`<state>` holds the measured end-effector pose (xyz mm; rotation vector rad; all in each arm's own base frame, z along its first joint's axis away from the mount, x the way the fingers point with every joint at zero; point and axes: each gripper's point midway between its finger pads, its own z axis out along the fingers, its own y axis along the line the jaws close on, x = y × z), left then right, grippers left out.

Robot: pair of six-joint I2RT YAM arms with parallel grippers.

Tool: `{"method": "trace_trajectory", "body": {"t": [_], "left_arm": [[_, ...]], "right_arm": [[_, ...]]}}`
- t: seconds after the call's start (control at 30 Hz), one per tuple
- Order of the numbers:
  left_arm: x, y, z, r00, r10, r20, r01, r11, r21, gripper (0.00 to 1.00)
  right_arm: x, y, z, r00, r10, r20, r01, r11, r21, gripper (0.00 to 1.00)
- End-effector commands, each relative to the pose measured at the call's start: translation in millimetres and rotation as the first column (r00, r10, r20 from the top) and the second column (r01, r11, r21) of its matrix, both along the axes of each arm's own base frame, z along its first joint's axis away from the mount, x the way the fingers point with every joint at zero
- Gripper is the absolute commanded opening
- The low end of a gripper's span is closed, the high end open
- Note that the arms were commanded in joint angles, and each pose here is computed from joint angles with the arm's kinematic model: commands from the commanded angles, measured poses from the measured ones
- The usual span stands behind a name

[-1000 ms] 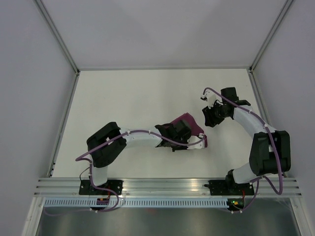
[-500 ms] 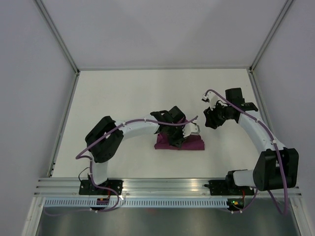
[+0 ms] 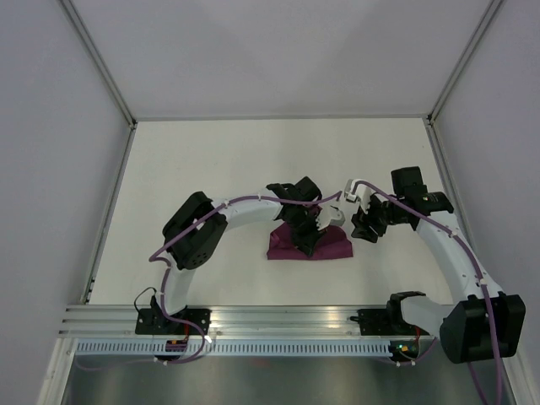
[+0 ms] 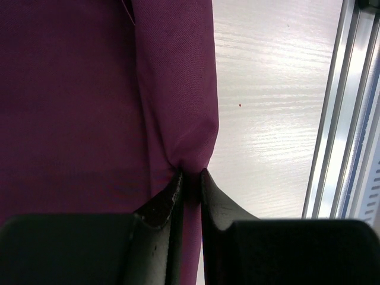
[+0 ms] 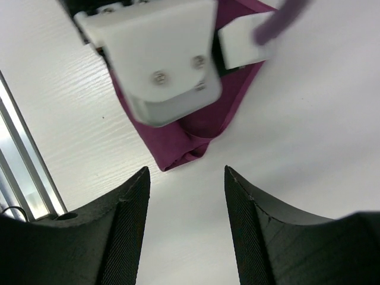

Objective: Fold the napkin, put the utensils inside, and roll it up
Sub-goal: Roll the napkin with the utensil

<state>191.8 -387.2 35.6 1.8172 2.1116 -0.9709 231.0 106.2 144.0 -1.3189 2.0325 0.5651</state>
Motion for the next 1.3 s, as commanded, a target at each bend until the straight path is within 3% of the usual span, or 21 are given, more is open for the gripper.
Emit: {"method": "trace_trajectory", "body": {"t": [0.0, 0.27, 0.43, 0.63, 1.27], "left_arm": [[1, -4, 9, 0.995, 0.033, -0.094, -0.034, 0.999, -0.007, 0.02], [3, -4, 10, 0.985, 0.047, -0.166, -0.052, 0.998, -0.023, 0.02], [3, -6, 9, 0.98, 0.048, -0.195, -0.053, 0.998, -0.021, 0.02], [4, -6, 5, 0.976, 0.053, -0.211, -0.056, 0.998, -0.01, 0.02], [5, -6, 11, 0.971, 0.057, -0.23, -0.065, 0.998, -0.027, 0.02]], "right_arm": [[-16, 12, -5, 0.988, 0.141, 0.059, -0.142, 0.99, 0.008, 0.59], [-20, 39, -5, 0.939, 0.196, 0.281, -0.197, 0.98, -0.028, 0.61], [-36, 64, -36, 0.916, 0.279, 0.29, -0.262, 0.96, -0.097, 0.54], [-34, 89, -51, 0.875, 0.324, 0.359, -0.288, 0.946, -0.152, 0.54], [-37, 112, -93, 0.884, 0.377, 0.277, -0.324, 0.92, -0.22, 0.55]]}}
